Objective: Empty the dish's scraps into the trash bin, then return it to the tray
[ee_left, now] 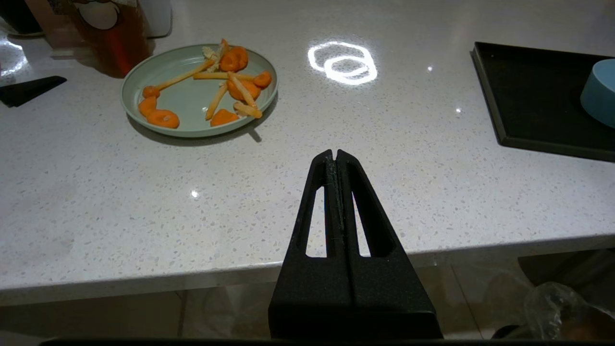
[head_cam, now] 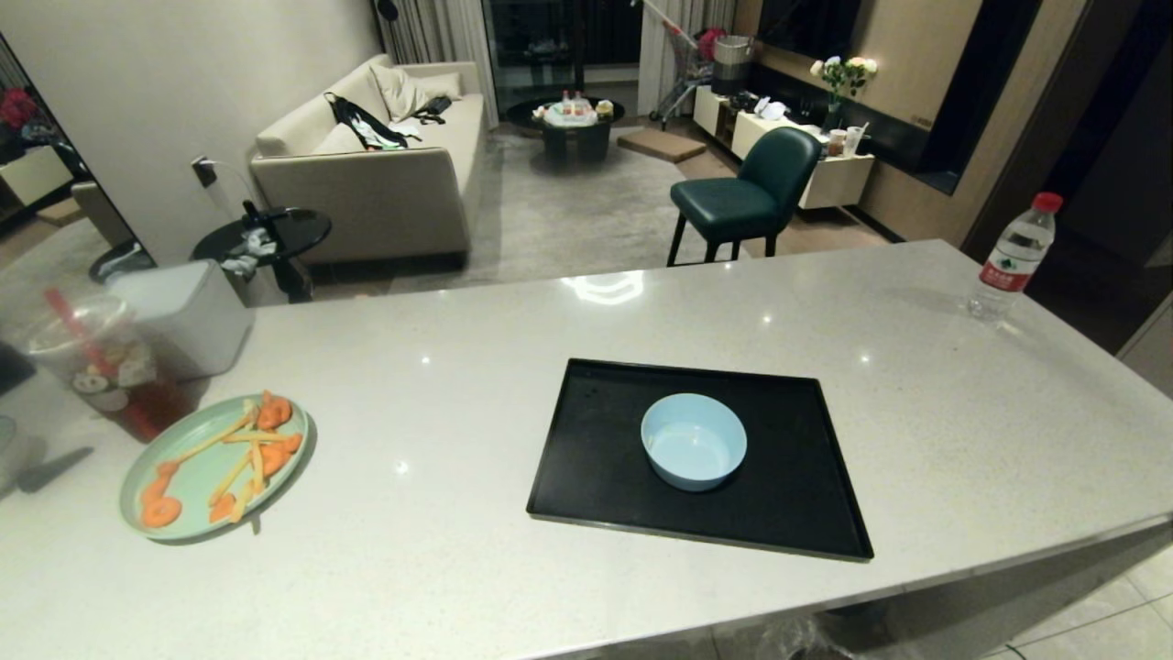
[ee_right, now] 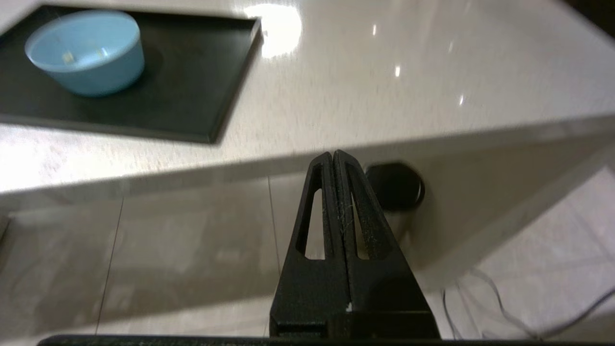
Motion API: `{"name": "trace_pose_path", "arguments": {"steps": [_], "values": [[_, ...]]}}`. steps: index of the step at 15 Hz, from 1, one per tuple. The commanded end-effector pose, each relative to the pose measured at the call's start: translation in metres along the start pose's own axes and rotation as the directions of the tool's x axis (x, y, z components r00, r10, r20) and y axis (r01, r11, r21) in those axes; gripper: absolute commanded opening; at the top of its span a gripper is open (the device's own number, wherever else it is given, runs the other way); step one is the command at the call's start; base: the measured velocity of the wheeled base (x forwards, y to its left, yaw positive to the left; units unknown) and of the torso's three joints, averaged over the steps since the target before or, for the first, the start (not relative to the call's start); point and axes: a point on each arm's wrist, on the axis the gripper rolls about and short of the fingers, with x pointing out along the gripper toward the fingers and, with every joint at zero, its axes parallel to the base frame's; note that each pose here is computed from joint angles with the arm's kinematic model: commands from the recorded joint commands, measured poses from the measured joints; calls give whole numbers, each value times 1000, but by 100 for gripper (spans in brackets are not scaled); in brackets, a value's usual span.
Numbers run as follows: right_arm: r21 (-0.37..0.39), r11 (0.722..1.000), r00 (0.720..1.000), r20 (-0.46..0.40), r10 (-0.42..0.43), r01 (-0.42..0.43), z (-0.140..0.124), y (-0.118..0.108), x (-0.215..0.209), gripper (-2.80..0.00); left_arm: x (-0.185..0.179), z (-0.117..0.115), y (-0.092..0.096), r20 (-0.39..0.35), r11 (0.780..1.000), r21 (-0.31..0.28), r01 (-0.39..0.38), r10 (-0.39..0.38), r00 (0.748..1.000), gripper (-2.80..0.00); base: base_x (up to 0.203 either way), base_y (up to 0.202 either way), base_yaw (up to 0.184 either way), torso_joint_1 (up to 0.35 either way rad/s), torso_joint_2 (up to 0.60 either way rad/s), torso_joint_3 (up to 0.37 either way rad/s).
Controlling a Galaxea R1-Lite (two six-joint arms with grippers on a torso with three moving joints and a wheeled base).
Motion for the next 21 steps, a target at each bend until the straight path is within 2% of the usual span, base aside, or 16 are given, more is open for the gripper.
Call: {"name": "trace_pose_path", "arguments": {"steps": [1, 21], "values": [[-6, 1000, 995, 97, -1, 1, -2, 0, -8, -280, 0, 0, 0, 0, 1000, -1, -1, 1, 1000, -280, 0, 0, 0, 0, 0, 0], [25, 1000, 996, 92, -2, 0, -3, 0, -8, -280, 0, 0, 0, 0, 1000, -1, -1, 1, 1000, -280, 0, 0, 0, 0, 0, 0]]}}
